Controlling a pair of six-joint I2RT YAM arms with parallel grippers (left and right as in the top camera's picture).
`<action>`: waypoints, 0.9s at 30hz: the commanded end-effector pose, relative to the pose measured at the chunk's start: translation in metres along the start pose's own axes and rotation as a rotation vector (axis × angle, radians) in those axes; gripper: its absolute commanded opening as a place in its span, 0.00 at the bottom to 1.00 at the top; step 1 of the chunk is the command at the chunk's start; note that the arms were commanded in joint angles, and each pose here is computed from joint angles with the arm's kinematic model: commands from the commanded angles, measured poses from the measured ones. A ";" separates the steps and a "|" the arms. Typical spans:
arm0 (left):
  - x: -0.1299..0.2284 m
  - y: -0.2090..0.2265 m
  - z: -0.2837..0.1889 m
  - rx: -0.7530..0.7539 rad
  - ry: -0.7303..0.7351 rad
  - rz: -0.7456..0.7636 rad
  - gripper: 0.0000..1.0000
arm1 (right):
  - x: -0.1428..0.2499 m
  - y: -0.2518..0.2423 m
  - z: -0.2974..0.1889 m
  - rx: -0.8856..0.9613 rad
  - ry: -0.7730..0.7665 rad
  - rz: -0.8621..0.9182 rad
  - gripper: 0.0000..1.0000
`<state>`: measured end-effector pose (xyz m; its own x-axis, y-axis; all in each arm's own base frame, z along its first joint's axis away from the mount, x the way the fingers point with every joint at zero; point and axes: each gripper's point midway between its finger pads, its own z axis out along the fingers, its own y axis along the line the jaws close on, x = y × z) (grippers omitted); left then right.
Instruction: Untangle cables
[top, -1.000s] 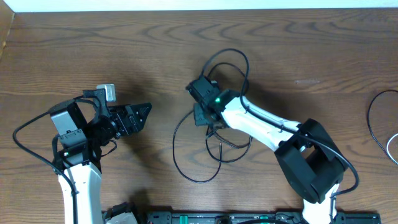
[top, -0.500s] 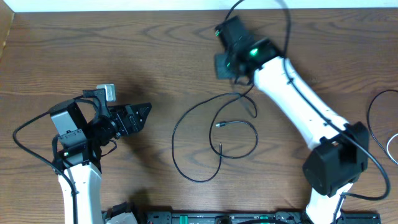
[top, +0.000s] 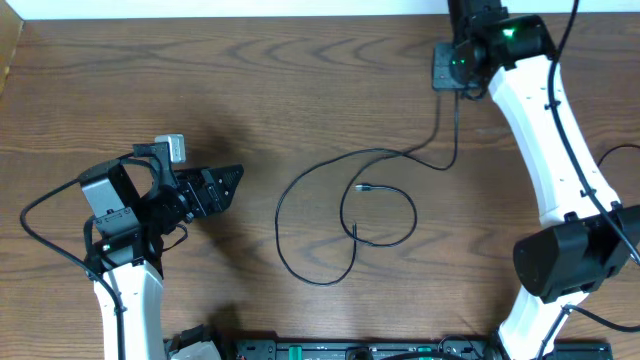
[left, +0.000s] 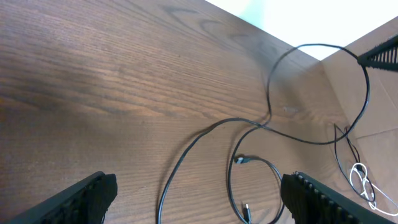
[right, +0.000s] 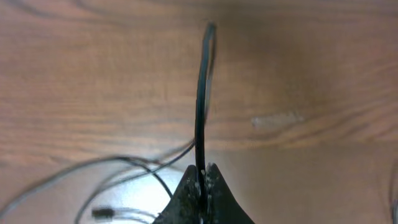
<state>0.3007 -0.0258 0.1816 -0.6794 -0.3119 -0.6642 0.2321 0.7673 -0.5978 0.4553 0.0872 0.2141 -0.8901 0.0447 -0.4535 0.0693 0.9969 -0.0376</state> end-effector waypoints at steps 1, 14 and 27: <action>0.000 -0.001 -0.001 0.012 -0.004 0.006 0.89 | 0.018 0.008 -0.007 -0.004 0.048 -0.092 0.01; 0.000 -0.001 -0.001 0.012 -0.003 -0.002 0.89 | 0.143 0.077 0.050 -0.038 0.322 -0.158 0.01; 0.003 -0.001 -0.001 0.012 0.005 -0.013 0.90 | 0.196 0.121 0.120 -0.141 0.214 -0.143 0.01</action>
<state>0.2998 -0.0261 0.1806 -0.6844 -0.3142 -0.6579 0.2271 0.7656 -0.6018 0.3468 0.2156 0.0229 -0.9584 -0.1476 -0.2442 -0.1597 0.9867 0.0303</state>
